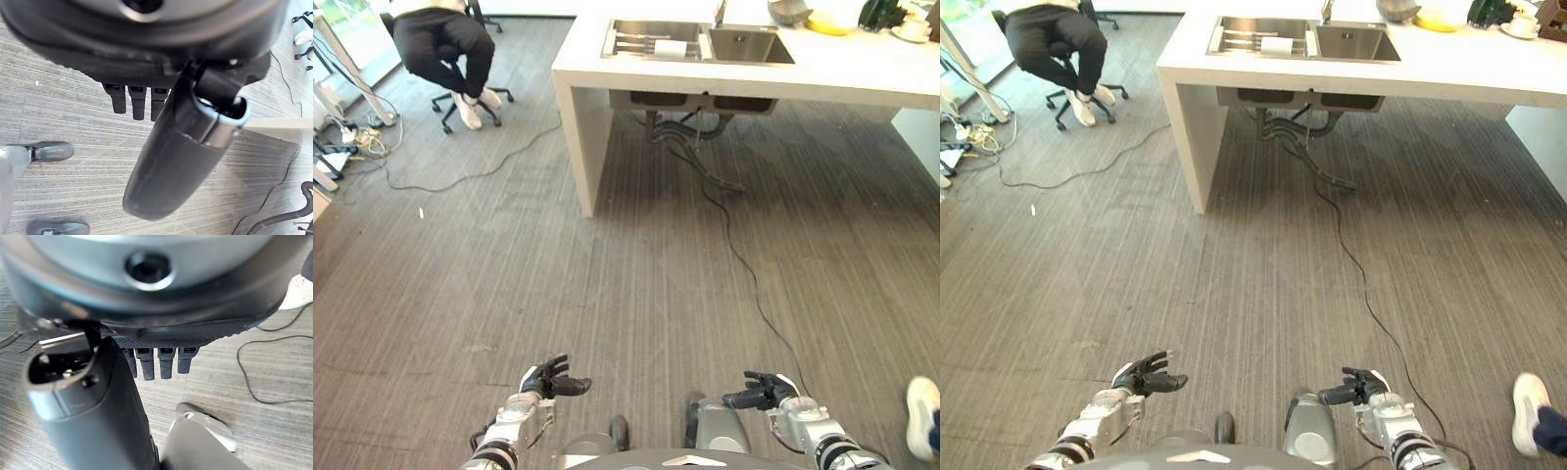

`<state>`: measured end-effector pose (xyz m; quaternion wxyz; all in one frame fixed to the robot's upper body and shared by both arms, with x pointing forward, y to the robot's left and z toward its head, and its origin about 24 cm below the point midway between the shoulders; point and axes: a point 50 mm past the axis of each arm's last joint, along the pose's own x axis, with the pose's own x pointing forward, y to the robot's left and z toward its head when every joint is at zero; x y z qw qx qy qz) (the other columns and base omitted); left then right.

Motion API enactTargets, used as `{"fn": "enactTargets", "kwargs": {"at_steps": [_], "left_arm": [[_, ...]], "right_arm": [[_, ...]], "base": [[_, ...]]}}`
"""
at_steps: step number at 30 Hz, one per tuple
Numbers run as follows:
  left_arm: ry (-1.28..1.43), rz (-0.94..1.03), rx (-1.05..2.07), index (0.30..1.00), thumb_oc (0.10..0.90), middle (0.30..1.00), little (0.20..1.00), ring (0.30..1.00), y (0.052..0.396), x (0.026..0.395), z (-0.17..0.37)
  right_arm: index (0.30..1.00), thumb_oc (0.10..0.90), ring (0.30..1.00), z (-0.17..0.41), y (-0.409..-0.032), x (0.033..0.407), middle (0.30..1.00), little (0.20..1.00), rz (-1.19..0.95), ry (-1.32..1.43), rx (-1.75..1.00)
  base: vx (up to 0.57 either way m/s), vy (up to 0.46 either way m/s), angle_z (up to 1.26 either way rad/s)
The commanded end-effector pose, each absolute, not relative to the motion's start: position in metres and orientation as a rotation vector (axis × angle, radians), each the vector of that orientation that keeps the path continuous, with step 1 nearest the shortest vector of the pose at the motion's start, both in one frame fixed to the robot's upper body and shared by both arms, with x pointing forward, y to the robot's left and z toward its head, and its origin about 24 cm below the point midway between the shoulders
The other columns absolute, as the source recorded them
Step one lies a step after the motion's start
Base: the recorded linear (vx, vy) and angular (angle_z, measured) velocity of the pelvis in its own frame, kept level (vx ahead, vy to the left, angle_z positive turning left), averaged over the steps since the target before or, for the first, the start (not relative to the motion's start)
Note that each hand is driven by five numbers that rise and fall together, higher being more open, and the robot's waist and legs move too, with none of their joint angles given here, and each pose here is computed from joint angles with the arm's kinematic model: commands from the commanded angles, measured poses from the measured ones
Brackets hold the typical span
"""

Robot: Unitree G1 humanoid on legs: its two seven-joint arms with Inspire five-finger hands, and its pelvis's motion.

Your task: Place the dishes in the dishwasher.

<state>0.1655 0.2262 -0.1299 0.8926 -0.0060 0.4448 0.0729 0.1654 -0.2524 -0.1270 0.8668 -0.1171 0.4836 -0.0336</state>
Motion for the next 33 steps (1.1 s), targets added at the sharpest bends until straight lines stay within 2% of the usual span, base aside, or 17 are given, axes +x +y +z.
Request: {"fn": "enactTargets", "kwargs": {"at_steps": [1,12,17,18,24,28,32,33], "left_arm": [[0.726,0.186,-0.048,0.900,0.800,0.900,0.900,0.900,0.233,0.204,-0.102],[0.592,0.206,-0.121,0.900,0.800,0.900,0.900,0.900,0.243,0.215,-0.077],[0.279,0.118,-0.164,0.900,0.800,0.900,0.900,0.900,0.229,0.263,-0.010],[0.279,0.118,-0.163,0.900,0.800,0.900,0.900,0.900,0.229,0.263,-0.010],[-0.097,-0.013,-0.177,0.900,0.800,0.900,0.900,0.900,0.225,0.292,0.080],[-0.191,-0.085,-0.183,0.900,0.800,0.900,0.900,0.900,0.229,0.287,0.105],[-0.313,-0.135,-0.108,0.900,0.800,0.900,0.900,0.900,0.233,0.270,0.136],[-0.312,-0.134,-0.107,0.900,0.800,0.900,0.900,0.900,0.233,0.270,0.136]], "right_arm": [[0.900,0.800,0.900,-0.104,-0.269,0.197,0.900,0.900,-0.136,0.886,-0.252],[0.900,0.800,0.900,-0.114,-0.285,0.165,0.900,0.900,-0.119,0.984,-0.289],[0.900,0.800,0.900,-0.121,-0.296,0.142,0.900,0.900,-0.190,1.049,-0.283],[0.900,0.800,0.900,-0.121,-0.296,0.142,0.900,0.900,-0.190,1.049,-0.282],[0.900,0.800,0.900,-0.138,-0.293,0.110,0.900,0.900,-0.200,1.192,-0.250],[0.900,0.800,0.900,-0.145,-0.285,0.099,0.900,0.900,-0.137,1.253,-0.261],[0.900,0.800,0.900,-0.159,-0.271,0.053,0.900,0.900,-0.076,1.415,-0.219],[0.900,0.800,0.900,-0.159,-0.270,0.052,0.900,0.900,-0.075,1.415,-0.219]], "base": [[0.23,-0.107,0.25],[0.36,-0.234,0.59],[0.23,-0.317,0.18],[0.24,-0.047,0.40],[0.44,-0.073,-0.16],[0.44,0.011,-0.93],[0.48,0.122,-0.84],[0.51,0.100,-0.78]]}}
